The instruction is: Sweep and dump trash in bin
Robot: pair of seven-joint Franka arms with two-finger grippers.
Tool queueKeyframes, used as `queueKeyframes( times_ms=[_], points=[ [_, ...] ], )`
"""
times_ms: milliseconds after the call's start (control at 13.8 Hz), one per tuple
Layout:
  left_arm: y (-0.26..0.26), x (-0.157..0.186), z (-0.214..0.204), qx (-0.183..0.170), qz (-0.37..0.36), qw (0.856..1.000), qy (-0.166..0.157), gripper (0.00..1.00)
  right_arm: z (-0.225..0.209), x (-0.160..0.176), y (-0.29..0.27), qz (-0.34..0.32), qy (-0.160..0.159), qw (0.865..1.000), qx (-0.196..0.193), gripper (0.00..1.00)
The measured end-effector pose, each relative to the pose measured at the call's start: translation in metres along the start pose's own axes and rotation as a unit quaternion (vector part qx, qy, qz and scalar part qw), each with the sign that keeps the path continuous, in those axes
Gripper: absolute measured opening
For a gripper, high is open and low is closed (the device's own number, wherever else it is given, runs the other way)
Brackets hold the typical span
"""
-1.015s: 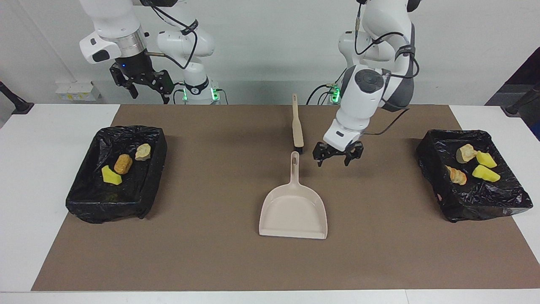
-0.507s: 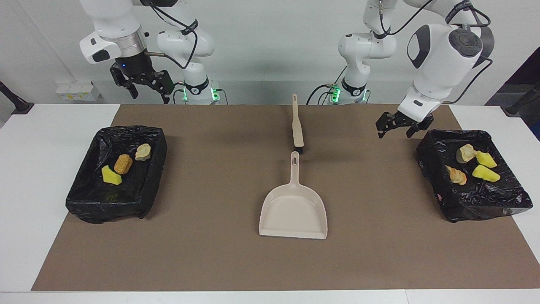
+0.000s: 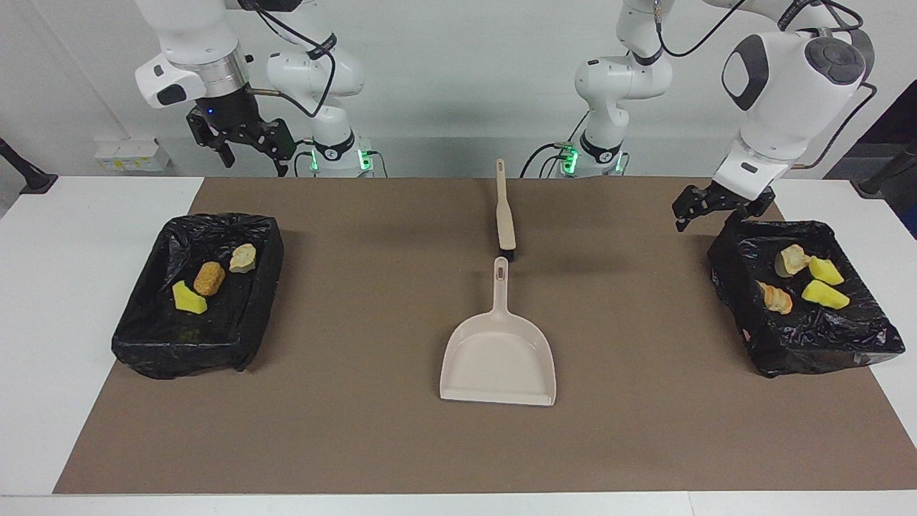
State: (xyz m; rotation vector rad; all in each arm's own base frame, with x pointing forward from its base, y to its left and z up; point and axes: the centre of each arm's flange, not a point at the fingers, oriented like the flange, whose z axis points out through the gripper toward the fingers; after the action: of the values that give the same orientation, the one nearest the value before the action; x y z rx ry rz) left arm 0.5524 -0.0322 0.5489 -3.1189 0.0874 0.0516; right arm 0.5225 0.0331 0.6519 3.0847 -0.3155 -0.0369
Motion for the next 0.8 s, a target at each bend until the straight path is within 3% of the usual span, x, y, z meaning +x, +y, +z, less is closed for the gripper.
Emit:
queueKeyframes(
  times_ms=[507, 797],
  points=[
    [-0.016, -0.001, -0.025, 0.0, -0.009, 1.0, 0.007, 1.0, -0.001, 0.0, 0.0, 0.0, 0.001, 1.0, 0.0, 1.0],
    [-0.015, 0.002, -0.058, -0.008, -0.01, 0.999, 0.042, 1.0, -0.001, 0.0, 0.0, 0.0, 0.001, 1.0, 0.0, 1.0]
  ],
)
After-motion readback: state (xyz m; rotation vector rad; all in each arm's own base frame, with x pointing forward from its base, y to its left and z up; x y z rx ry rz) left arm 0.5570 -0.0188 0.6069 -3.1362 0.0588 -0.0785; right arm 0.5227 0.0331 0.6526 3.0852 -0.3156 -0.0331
